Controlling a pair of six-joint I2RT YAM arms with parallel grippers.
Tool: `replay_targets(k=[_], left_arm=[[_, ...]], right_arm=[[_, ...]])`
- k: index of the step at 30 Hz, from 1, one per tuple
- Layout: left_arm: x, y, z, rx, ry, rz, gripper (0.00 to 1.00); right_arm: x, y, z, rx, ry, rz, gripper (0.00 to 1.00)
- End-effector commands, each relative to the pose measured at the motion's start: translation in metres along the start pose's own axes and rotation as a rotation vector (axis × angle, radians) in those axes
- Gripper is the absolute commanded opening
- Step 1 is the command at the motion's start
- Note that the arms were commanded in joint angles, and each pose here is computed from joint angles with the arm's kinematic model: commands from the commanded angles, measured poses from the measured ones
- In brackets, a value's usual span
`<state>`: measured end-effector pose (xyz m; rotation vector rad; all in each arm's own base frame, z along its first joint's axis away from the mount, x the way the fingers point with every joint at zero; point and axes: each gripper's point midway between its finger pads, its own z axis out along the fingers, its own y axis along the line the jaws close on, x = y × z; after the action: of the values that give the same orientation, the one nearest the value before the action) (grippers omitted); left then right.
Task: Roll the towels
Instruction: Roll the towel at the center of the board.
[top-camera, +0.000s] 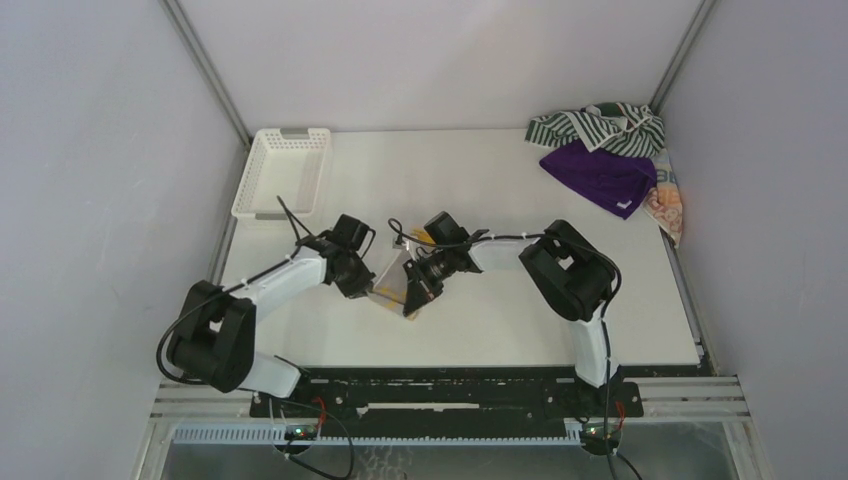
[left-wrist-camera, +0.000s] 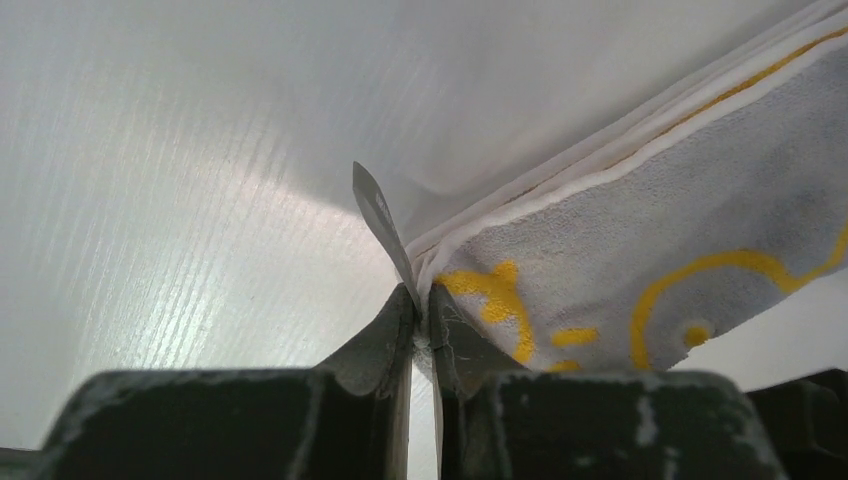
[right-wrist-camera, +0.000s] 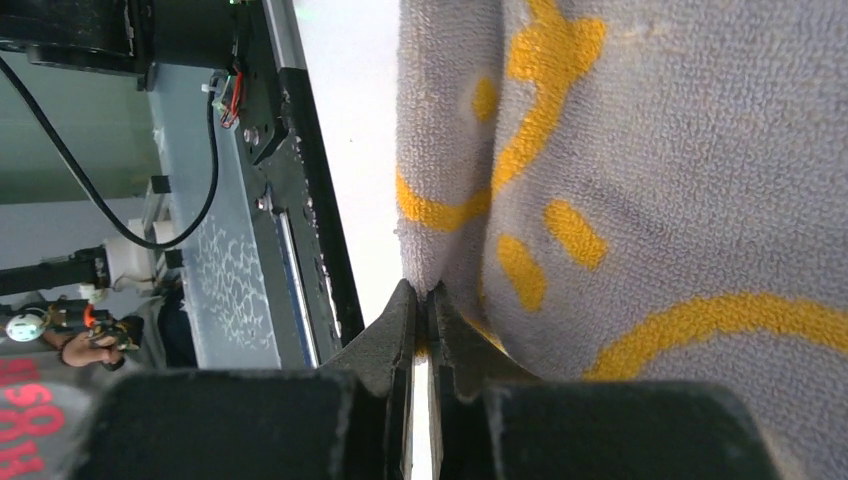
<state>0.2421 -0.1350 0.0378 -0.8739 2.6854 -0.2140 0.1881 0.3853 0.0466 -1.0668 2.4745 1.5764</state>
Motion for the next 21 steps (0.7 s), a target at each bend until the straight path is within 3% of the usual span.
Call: replay_targets(k=[1, 15, 21], left_arm=[[-0.012, -0.013, -0.005, 0.012, -0.020, 0.051, 0.14], [-0.016, -0.025, 0.007, 0.009, -0.005, 0.084, 0.18], [-0.027, -0.031, -0.004, 0.060, -0.058, 0.067, 0.31]], right_arm=[[0.005, -0.001, 0.001, -0.061, 0.017, 0.095, 0.00], [0.018, -0.044, 0.000, -0.068, 0.019, 0.368, 0.00], [0.023, -0.054, 0.003, -0.066, 0.027, 0.434, 0.00]])
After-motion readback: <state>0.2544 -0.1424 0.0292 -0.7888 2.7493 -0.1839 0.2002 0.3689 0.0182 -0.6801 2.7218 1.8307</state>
